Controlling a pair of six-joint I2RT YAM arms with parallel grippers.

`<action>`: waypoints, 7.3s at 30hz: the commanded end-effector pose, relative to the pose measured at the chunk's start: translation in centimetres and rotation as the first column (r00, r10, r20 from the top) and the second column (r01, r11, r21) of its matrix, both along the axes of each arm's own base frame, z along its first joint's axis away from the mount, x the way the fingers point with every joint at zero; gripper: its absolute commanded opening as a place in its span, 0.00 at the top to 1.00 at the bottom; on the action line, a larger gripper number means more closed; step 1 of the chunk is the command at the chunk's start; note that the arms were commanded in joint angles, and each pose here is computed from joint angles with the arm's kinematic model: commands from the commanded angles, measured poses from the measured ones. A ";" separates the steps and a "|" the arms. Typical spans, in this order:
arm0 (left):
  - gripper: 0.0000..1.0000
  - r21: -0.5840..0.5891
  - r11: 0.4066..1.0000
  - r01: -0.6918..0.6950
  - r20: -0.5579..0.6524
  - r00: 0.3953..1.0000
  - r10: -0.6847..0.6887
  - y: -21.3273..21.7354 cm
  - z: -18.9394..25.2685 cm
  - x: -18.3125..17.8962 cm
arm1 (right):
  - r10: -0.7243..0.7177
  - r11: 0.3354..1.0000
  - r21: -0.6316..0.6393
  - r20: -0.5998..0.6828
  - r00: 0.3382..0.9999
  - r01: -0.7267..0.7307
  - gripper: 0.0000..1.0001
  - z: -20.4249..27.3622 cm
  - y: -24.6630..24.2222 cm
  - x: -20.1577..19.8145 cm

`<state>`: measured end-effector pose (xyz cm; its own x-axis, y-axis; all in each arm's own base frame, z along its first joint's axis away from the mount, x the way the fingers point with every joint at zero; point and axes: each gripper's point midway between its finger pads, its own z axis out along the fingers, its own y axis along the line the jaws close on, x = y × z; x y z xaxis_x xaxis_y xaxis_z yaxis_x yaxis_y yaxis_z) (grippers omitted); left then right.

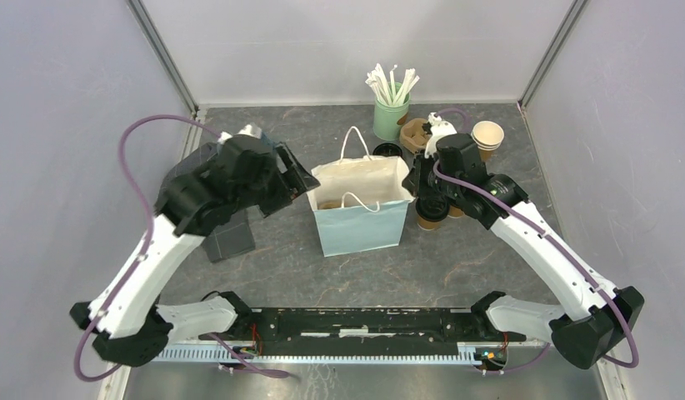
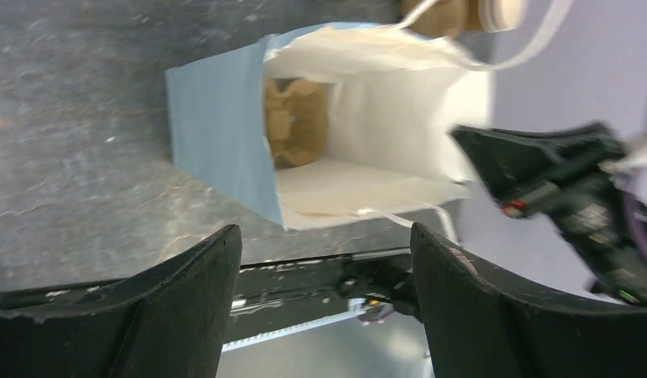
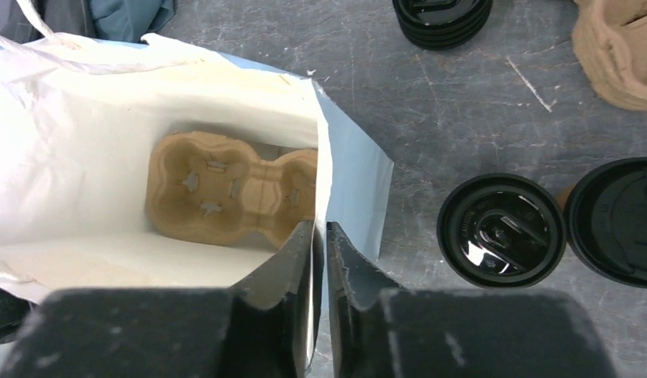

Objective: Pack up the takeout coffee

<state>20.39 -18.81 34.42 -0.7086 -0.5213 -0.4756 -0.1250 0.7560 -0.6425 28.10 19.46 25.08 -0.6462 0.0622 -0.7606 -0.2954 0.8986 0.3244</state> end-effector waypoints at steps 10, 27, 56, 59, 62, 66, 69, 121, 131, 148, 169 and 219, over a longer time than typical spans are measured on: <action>0.65 0.261 0.963 0.063 -0.079 0.996 -0.044 -1.9 -6.6 4.4 | 0.086 0.971 -0.230 0.068 0.994 -0.068 0.84 1.2 -1.1 2.4; 0.98 0.217 0.976 0.006 0.085 0.996 -0.025 0.0 6.2 4.0 | 0.105 0.990 0.067 0.208 0.973 -0.121 1.00 14.2 1.9 0.7; 0.10 0.137 0.983 0.121 -0.048 0.992 -0.116 -1.9 -2.4 5.1 | 0.080 0.993 -0.097 0.079 0.994 -0.072 0.22 5.0 -0.1 0.9; 0.16 0.137 0.985 0.108 -0.052 0.993 -0.102 -2.3 -3.3 6.0 | 0.064 0.996 -0.059 0.070 0.995 -0.060 0.26 4.4 0.1 0.8; 0.20 0.126 0.983 0.132 -0.076 0.989 -0.123 -3.5 -4.5 6.8 | 0.071 0.997 0.009 0.057 0.996 -0.072 0.30 4.3 1.1 0.4; 0.25 0.179 0.976 0.125 -0.096 0.989 -0.109 -3.2 -6.1 8.4 | 0.083 0.991 0.101 0.030 0.996 -0.085 0.34 4.0 2.5 -0.2; 0.28 0.210 0.972 0.108 -0.094 0.991 -0.090 -2.1 -6.2 9.8 | 0.088 0.983 0.161 0.044 0.995 -0.093 0.34 4.9 3.4 -0.3; 0.92 0.473 0.857 0.202 -0.140 0.978 -0.153 1.8 -8.0 12.5 | -0.028 0.907 -0.412 -0.279 0.960 -0.093 0.06 -11.5 -9.2 3.3; 0.85 0.464 0.860 0.211 -0.142 0.976 -0.163 1.5 -8.2 12.7 | -0.042 0.900 -0.425 -0.305 0.951 -0.097 0.05 -13.0 -9.5 3.0; 0.85 0.459 0.861 0.220 -0.148 0.974 -0.170 1.3 -8.4 12.7 | -0.043 0.881 -0.461 -0.296 0.954 -0.103 0.16 -13.2 -9.4 3.4; 0.62 0.456 0.863 0.217 -0.151 0.975 -0.165 0.8 -8.7 13.5 | 0.003 0.922 -0.387 0.005 1.000 -0.001 0.70 -2.0 -9.2 3.7; 0.98 0.386 0.922 0.035 0.560 0.786 -0.264 4.1 -8.6 8.0 | 0.904 0.421 -0.718 0.380 0.196 -0.554 1.00 12.2 11.9 -10.3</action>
<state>28.41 -14.18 24.35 -0.3621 -0.1752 -0.9156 0.2533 0.9267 -0.2775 17.54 31.26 34.60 0.3354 -0.5279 -0.7803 -0.8780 0.1253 -0.4621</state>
